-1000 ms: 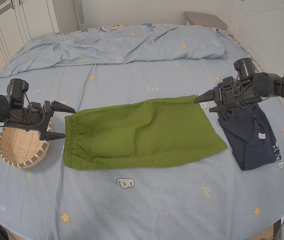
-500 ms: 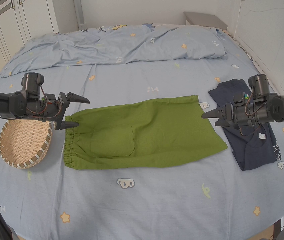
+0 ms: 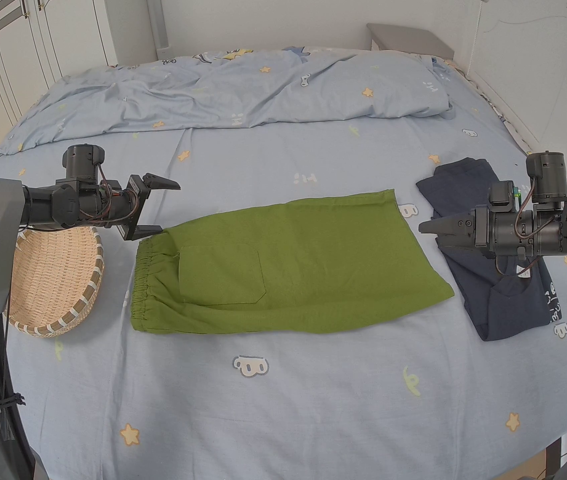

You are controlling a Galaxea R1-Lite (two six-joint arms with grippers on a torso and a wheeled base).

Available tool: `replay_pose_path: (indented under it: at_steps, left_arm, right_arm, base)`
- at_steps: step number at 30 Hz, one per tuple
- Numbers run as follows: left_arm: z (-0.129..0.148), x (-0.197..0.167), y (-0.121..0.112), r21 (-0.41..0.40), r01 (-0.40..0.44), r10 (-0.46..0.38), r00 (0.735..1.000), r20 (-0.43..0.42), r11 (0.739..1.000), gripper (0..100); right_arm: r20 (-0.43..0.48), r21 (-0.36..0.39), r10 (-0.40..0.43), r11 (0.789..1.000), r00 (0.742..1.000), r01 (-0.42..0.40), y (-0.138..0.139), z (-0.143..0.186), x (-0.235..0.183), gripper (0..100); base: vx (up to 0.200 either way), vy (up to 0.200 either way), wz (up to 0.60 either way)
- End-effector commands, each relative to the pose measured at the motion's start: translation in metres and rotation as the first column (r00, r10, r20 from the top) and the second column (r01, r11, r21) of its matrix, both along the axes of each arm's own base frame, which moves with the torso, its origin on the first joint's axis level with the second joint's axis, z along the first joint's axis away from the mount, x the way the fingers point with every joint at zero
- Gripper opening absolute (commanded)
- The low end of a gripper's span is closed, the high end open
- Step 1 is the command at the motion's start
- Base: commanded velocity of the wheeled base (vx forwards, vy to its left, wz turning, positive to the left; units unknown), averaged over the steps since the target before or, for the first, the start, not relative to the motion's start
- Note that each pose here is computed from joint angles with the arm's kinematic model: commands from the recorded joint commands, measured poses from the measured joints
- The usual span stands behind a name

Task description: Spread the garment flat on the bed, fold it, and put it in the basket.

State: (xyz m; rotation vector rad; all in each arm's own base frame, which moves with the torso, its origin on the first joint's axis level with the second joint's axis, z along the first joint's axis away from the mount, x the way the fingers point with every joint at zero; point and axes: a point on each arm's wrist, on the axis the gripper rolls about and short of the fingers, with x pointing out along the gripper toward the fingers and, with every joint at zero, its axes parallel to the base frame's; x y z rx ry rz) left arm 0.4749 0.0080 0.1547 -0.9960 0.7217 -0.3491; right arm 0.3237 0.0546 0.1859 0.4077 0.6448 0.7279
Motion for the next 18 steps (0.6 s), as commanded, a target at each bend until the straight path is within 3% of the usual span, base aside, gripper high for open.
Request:
replay_pose_path:
  at_steps: [1,7,11,14,18]
  left_arm:
    - [0.007,-0.007,-0.001,-0.001,0.001,-0.001,1.000,-0.007,1.000,100]
    - [0.052,-0.062,-0.002,0.001,0.013,-0.013,1.000,0.026,1.000,100]
    - [0.060,-0.092,-0.003,0.009,0.020,-0.020,1.000,0.023,1.000,100]
    - [0.050,-0.116,-0.004,0.042,0.027,-0.028,1.000,0.010,0.999,100]
    - [0.000,-0.144,0.005,0.102,0.051,-0.047,0.998,-0.036,0.993,100]
  right_arm:
    - [0.012,0.001,0.002,1.000,1.000,-0.002,0.000,0.004,-0.004,100]
    - [0.012,0.000,0.004,1.000,1.000,-0.004,0.000,0.004,-0.005,100]
    - [0.013,0.000,0.010,1.000,1.000,-0.010,0.002,0.004,-0.007,100]
    - [0.016,0.000,0.017,1.000,1.000,-0.017,0.003,0.005,-0.009,100]
    - [0.011,-0.003,0.035,0.999,0.999,-0.035,0.009,0.003,-0.011,100]
  base:
    - [0.000,0.000,0.00]
    - [0.000,0.000,0.00]
    - [0.000,0.000,0.00]
    - [0.000,0.000,0.00]
    - [0.000,0.000,0.00]
